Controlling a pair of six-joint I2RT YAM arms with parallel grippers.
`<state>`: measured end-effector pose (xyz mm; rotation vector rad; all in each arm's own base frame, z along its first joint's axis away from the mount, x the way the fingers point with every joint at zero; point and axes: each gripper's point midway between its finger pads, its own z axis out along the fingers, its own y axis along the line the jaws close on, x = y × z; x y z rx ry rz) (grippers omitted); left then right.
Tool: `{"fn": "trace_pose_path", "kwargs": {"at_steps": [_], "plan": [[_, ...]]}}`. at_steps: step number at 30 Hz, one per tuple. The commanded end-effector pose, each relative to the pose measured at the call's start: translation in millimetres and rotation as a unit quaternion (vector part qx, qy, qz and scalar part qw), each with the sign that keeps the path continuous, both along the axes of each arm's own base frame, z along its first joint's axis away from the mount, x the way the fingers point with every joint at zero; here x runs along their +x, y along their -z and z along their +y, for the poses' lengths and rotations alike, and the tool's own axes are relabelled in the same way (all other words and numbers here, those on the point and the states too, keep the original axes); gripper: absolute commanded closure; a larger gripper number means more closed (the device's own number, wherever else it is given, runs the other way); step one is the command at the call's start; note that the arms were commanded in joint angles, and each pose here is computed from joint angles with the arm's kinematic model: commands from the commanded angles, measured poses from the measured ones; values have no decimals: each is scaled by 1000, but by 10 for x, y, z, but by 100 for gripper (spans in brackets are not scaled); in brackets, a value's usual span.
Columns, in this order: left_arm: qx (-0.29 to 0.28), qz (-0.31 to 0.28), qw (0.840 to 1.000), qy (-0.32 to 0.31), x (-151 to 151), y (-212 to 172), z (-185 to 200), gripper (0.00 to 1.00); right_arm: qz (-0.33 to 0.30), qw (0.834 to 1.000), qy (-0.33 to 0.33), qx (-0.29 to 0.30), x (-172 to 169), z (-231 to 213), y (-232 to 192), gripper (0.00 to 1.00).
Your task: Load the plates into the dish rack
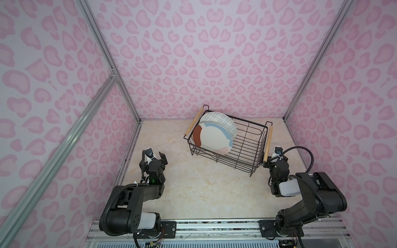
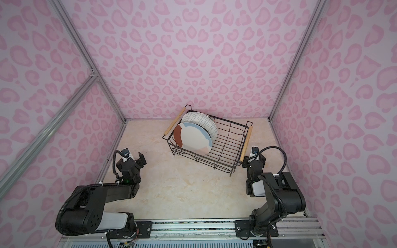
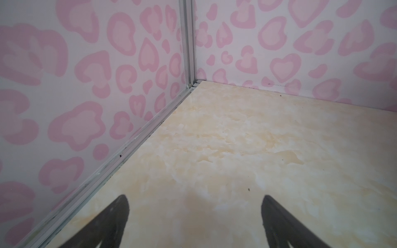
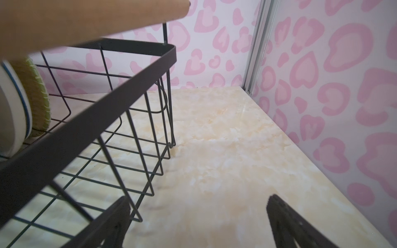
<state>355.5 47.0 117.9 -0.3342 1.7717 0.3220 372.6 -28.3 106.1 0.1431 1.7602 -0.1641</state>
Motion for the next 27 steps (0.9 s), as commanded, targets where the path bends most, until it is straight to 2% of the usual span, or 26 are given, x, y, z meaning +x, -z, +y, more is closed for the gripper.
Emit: {"fn": "trace_pose_path", "kwargs": {"at_steps": [1,3,5,6,7,13,27], "plan": [[3,-38,999,35,103,-188,-94,2,-1,1000,-2,-1,41,9,-25,1],[-2,-37,998,55,91,-117,-136,3,-2,1000,-5,-2,31,22,-23,1],[6,-59,997,56,94,-155,-148,2,-2,1000,-7,-1,35,28,-22,1],[5,-37,997,73,97,-100,-206,3,-2,1000,-6,-2,37,23,-24,1],[10,-47,996,80,108,-112,-223,3,-1,1000,-6,-2,38,24,-21,1],[-11,-22,998,54,207,-61,-95,2,18,999,30,3,117,-89,4,1],[-13,-19,998,56,218,-54,-96,2,26,999,26,-1,125,-64,27,0]]}}
